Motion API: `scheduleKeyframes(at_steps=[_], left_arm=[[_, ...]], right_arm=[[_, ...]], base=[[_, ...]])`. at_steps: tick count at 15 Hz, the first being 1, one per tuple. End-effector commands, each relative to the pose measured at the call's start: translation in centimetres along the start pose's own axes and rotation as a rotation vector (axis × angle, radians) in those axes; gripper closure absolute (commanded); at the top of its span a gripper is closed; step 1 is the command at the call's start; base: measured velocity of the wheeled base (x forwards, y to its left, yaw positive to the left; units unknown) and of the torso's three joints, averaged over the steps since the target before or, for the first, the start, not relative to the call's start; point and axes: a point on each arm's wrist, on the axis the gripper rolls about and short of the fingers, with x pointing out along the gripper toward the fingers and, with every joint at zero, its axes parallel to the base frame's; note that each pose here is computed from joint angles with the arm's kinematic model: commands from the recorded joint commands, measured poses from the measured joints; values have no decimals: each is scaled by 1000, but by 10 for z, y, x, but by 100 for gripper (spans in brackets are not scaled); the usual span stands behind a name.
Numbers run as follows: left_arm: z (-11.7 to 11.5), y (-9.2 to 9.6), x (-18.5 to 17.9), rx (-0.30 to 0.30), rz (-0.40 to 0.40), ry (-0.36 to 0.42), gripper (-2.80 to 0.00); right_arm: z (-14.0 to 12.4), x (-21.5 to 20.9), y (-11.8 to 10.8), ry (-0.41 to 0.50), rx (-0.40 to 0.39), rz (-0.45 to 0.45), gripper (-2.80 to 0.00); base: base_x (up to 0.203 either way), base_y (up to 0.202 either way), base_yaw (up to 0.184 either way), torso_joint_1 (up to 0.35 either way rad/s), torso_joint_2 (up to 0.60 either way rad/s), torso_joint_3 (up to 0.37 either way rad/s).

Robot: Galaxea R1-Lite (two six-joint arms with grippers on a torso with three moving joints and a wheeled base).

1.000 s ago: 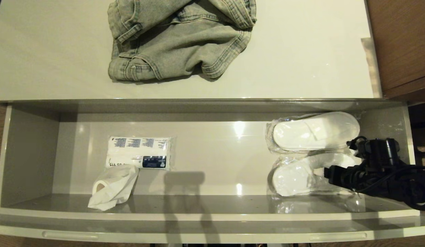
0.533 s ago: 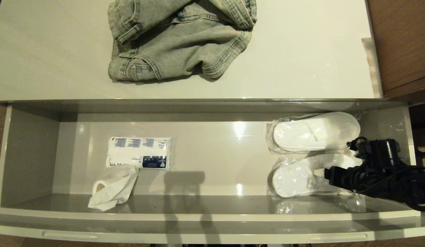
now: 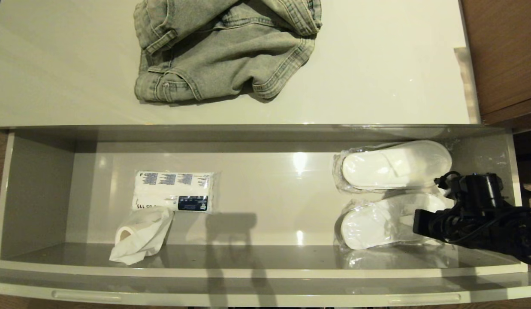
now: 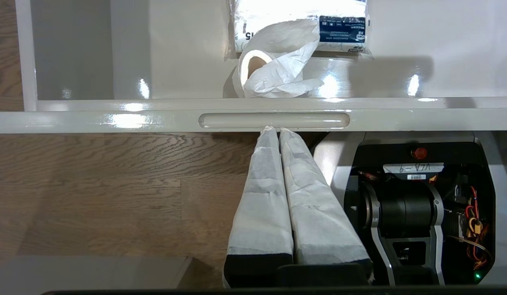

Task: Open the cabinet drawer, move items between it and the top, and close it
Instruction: Take out the disposable slippers from the drawer

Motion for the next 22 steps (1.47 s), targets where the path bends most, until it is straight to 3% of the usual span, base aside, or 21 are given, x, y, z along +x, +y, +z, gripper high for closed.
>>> scheduleKeyframes(at_steps=[1,7,19,22], left_arm=[[0,0,0,0,1,0,0],[0,0,0,0,1,0,0],[0,0,0,0,1,1,0],[0,0,0,0,1,1,0]], right_arm=[[8,-14,3,-48,1,21,0],[23,-66,9,-92,-4,107,0],[42,-91,13,-106,-4,114,0],[81,-85,7,-121,-111,124,0]], base=[[0,0,0,0,0,0],[0,0,0,0,0,0],[0,0,0,0,0,0],[0,0,0,0,0,0]])
